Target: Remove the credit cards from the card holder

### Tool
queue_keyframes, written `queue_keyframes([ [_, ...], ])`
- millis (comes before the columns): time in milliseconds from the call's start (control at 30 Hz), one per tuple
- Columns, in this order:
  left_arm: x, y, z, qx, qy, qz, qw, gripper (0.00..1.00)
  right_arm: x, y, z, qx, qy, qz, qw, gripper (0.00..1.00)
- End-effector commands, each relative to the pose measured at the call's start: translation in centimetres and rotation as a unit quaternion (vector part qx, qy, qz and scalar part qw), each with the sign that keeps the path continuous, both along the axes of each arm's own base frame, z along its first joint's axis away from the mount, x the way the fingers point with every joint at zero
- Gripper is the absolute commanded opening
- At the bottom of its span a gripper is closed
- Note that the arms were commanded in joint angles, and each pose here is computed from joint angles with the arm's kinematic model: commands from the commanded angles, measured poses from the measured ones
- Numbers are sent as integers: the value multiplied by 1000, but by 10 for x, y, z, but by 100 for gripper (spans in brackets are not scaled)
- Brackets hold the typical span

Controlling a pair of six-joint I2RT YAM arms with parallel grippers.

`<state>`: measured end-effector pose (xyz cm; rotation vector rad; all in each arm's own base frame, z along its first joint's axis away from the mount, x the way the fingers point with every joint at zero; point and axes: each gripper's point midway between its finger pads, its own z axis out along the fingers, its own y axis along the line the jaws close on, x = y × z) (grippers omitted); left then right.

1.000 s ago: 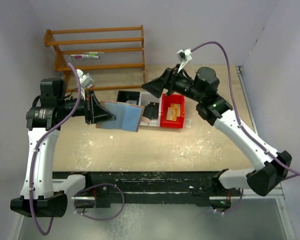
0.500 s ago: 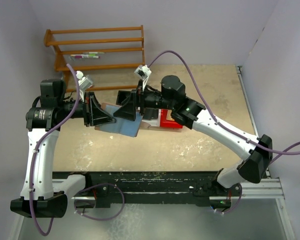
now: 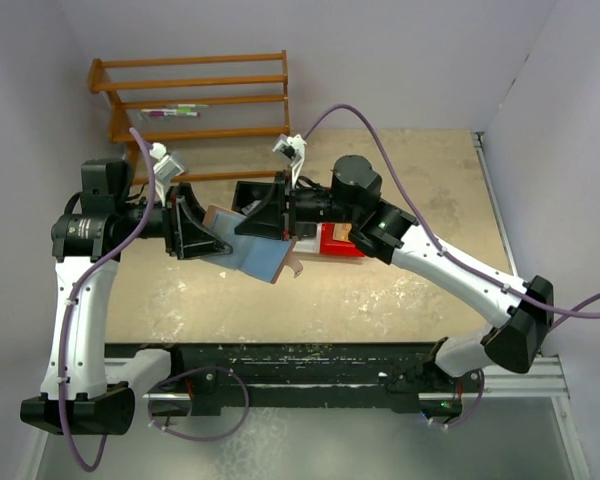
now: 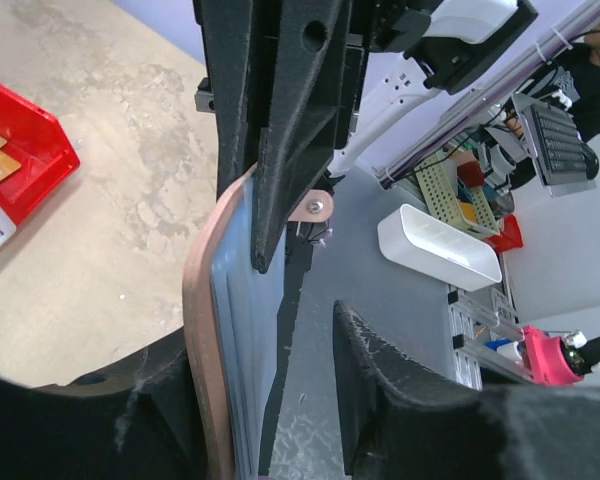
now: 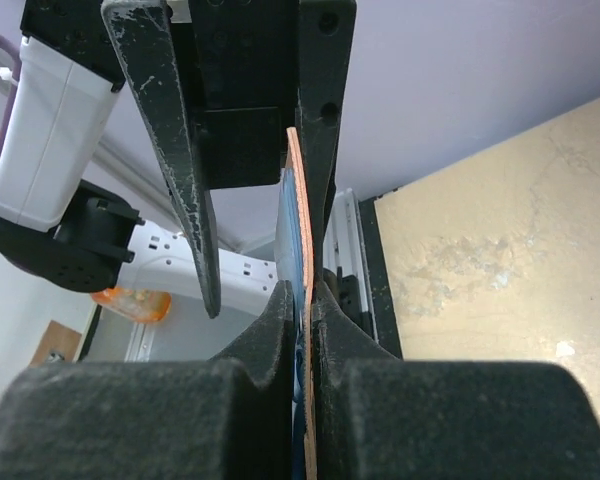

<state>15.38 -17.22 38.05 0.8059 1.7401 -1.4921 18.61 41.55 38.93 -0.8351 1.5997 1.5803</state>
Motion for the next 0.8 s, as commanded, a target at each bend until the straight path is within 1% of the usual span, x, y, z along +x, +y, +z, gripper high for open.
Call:
queue_keyframes([
  [0,-32,-3,37,-58,-27,-70,995,51,15,-17,10,14,-29,-37,999,1],
  [67,-33,-3,39,-60,-28,-72,995,52,16,-24,9,14,-35,-42,998,0],
  [133,-33,-3,41,-60,-27,-74,995,48,18,-31,10,16,-39,-45,998,0],
  [333,-30,-3,40,-56,-24,-69,996,27,15,-50,12,30,-52,-36,998,0],
  [467,-24,-3,39,-52,-23,-64,996,13,12,-50,10,31,-51,-24,998,0],
  [533,-20,-3,37,-49,-19,-60,997,10,12,-47,9,33,-49,-16,998,1],
  [600,-19,-3,35,-47,-15,-55,997,9,13,-45,11,37,-47,-14,998,1],
  [633,-18,-3,34,-47,-12,-55,997,12,15,-44,13,42,-50,-16,998,1],
  [700,-21,-3,34,-48,-12,-57,997,24,18,-41,18,50,-54,-17,997,1],
  [733,-22,-3,33,-48,-11,-57,997,27,19,-39,18,51,-53,-16,997,1],
  [767,-22,-3,33,-48,-12,-58,997,28,19,-38,18,51,-53,-15,997,1],
])
